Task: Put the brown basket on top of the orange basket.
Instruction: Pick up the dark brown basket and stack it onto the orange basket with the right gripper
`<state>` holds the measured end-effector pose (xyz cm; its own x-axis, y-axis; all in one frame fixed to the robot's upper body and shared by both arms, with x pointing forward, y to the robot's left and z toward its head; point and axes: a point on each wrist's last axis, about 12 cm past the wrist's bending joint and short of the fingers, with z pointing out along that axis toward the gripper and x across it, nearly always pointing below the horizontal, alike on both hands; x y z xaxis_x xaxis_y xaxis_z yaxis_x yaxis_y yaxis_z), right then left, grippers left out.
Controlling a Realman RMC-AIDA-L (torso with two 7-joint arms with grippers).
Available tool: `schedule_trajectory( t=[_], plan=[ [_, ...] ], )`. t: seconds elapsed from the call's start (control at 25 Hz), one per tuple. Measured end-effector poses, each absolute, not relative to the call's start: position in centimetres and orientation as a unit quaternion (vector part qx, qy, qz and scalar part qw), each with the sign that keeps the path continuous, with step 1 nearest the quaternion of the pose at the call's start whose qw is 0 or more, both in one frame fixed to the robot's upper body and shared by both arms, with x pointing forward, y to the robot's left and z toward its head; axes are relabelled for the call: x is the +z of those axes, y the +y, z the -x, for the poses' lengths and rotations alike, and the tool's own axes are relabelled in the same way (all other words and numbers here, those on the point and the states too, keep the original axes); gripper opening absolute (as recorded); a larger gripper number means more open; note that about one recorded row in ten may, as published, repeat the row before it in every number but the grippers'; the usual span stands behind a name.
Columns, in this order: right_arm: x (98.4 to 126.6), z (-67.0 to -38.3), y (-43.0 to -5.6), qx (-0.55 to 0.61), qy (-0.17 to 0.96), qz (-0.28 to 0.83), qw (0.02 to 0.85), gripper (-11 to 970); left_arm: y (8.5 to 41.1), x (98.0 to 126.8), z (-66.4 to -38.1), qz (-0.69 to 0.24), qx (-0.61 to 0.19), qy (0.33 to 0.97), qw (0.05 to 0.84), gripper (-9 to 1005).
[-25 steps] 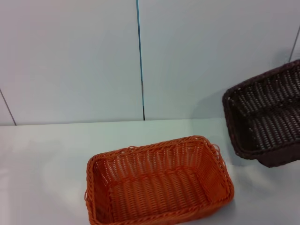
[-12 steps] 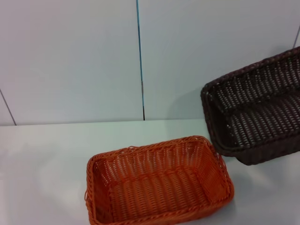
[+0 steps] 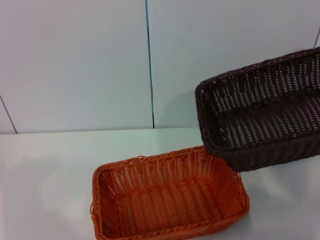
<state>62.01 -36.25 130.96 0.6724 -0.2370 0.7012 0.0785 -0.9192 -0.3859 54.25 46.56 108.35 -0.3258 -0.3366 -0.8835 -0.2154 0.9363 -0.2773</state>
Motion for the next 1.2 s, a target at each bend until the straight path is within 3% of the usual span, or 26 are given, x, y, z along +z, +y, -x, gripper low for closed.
schedule_trajectory(
  t=[0.76,1.2],
  plan=[
    [129.0,-62.1,-35.3,-0.367,0.043,0.894,0.252,186,46.6,108.2,-54.1,0.171,-0.054,0.813,0.554,500],
    [128.2,-62.4,-32.8,-0.346,0.008,0.883,0.318,187,46.6,108.2,-54.1,0.172,-0.054,0.813,0.554,500]
  ],
)
